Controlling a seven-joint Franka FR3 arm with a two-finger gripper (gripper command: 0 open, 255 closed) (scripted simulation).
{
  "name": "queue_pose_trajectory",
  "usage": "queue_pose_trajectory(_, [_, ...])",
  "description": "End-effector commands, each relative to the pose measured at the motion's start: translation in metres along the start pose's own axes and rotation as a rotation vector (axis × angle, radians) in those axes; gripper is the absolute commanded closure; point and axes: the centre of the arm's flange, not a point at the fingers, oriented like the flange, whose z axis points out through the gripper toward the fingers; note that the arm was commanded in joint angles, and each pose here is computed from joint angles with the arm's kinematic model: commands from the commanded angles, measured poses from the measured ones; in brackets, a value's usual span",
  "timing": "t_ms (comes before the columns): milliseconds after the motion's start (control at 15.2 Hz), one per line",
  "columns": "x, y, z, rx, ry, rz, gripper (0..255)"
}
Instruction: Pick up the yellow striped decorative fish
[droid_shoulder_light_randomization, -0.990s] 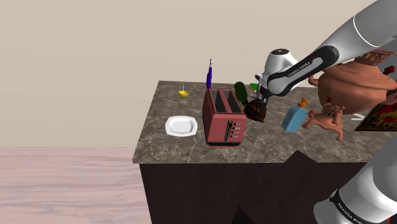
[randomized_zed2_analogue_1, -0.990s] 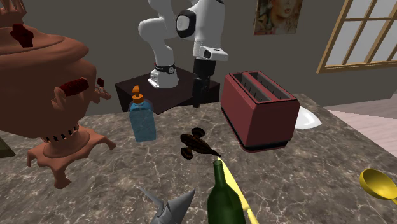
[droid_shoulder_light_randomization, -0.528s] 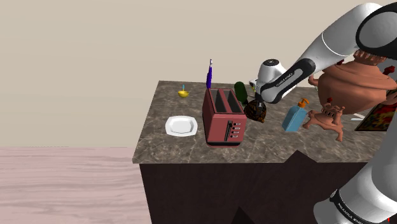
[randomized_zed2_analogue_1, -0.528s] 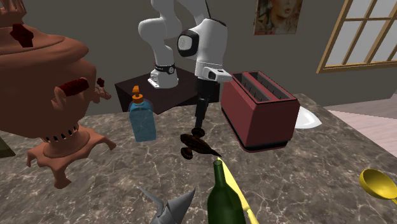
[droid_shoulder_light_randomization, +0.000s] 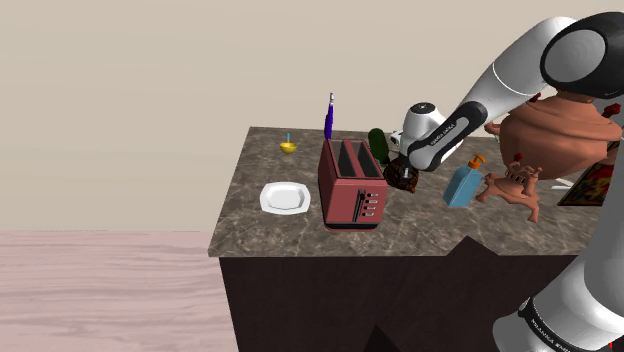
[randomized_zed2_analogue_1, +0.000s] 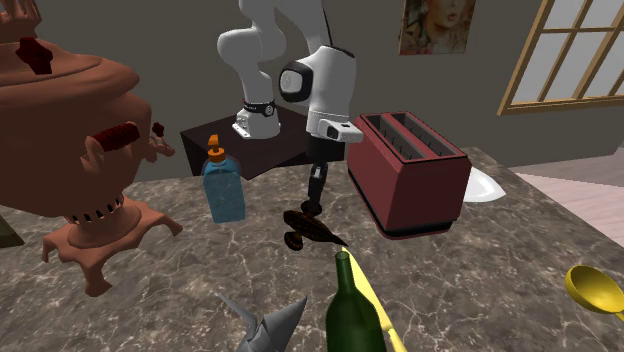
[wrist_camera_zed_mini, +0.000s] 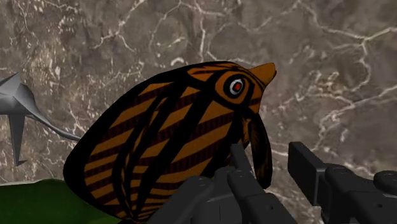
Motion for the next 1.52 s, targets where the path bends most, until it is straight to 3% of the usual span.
queue_pose_trajectory(0, [0.000, 0.000, 0.001, 0.000, 0.000, 0.000, 255])
queue_pose_trajectory(462, [0.000, 0.000, 0.000, 0.000, 0.000, 0.000, 255])
queue_pose_trajectory(1452, [-0.007, 0.025, -0.075, 0.000, 0.000, 0.000, 255])
